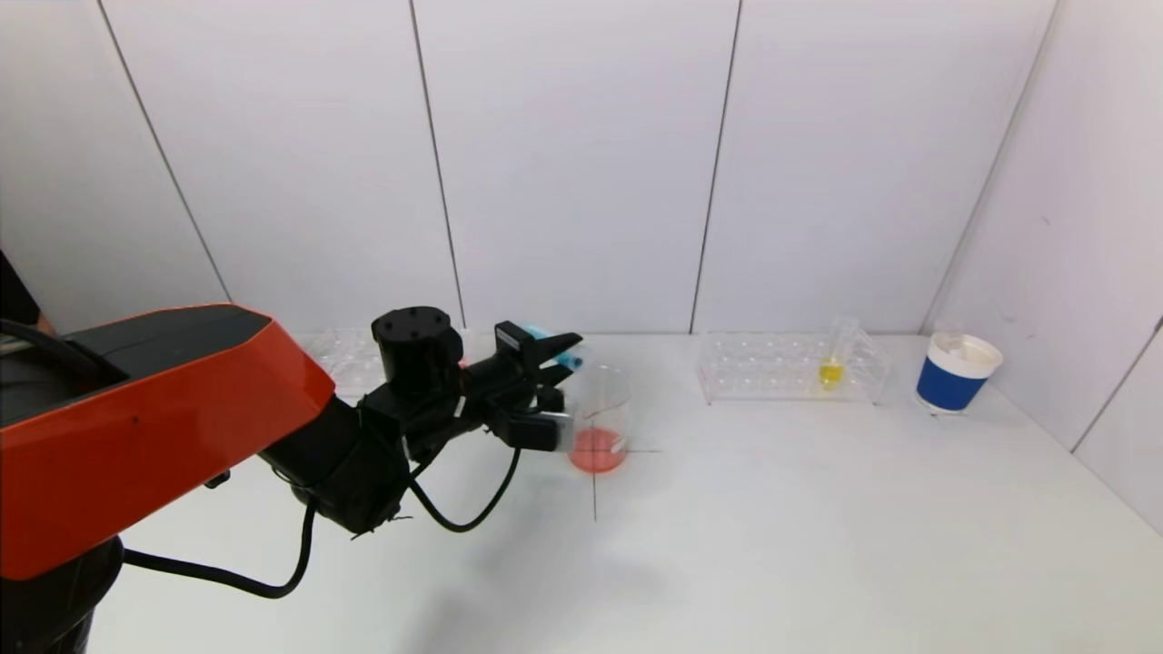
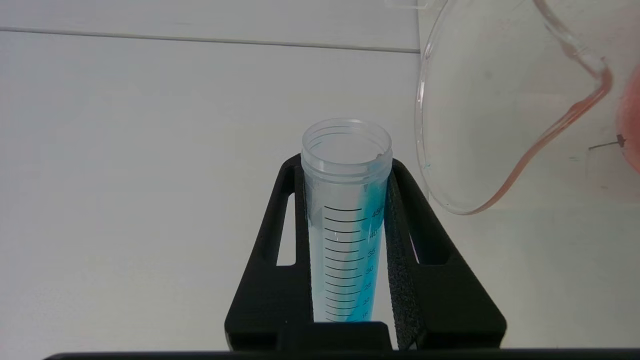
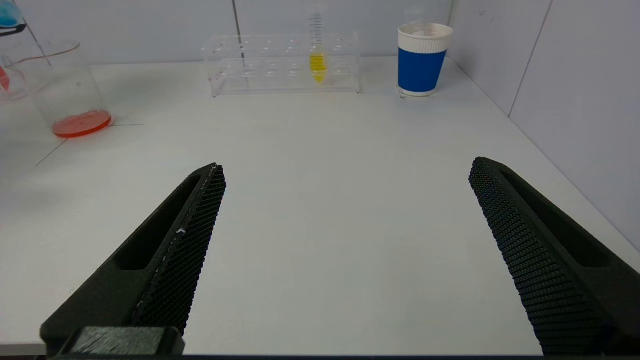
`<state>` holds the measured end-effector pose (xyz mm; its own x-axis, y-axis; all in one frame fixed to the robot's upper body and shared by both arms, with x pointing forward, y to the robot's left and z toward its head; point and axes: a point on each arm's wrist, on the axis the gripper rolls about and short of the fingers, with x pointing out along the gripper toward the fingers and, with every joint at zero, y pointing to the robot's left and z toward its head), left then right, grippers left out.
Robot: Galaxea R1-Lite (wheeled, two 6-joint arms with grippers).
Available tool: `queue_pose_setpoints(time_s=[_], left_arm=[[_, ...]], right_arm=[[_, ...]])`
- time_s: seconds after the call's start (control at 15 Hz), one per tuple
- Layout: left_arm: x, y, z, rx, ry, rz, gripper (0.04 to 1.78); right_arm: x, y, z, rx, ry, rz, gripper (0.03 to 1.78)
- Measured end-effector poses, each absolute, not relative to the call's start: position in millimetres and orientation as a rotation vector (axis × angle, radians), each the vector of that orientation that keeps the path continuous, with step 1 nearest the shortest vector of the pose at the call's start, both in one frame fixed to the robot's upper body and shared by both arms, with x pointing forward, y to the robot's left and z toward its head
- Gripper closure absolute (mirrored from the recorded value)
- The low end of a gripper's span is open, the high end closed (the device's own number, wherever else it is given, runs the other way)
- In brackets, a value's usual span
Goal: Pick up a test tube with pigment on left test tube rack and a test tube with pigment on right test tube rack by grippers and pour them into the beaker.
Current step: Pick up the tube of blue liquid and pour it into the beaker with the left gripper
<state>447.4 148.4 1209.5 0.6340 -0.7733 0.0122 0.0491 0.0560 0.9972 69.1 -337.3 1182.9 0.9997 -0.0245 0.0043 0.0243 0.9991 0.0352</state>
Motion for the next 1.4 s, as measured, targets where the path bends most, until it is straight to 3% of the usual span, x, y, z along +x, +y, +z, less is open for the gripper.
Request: queue_pose_setpoints(time_s=[1.4], left_arm=[[446.4,147.2,1212.8,1.458,-0.694,-0.671,1.38]], right_arm=[[69.1,-337.3,1182.9,0.035,-0.005,-0.024,0.04]])
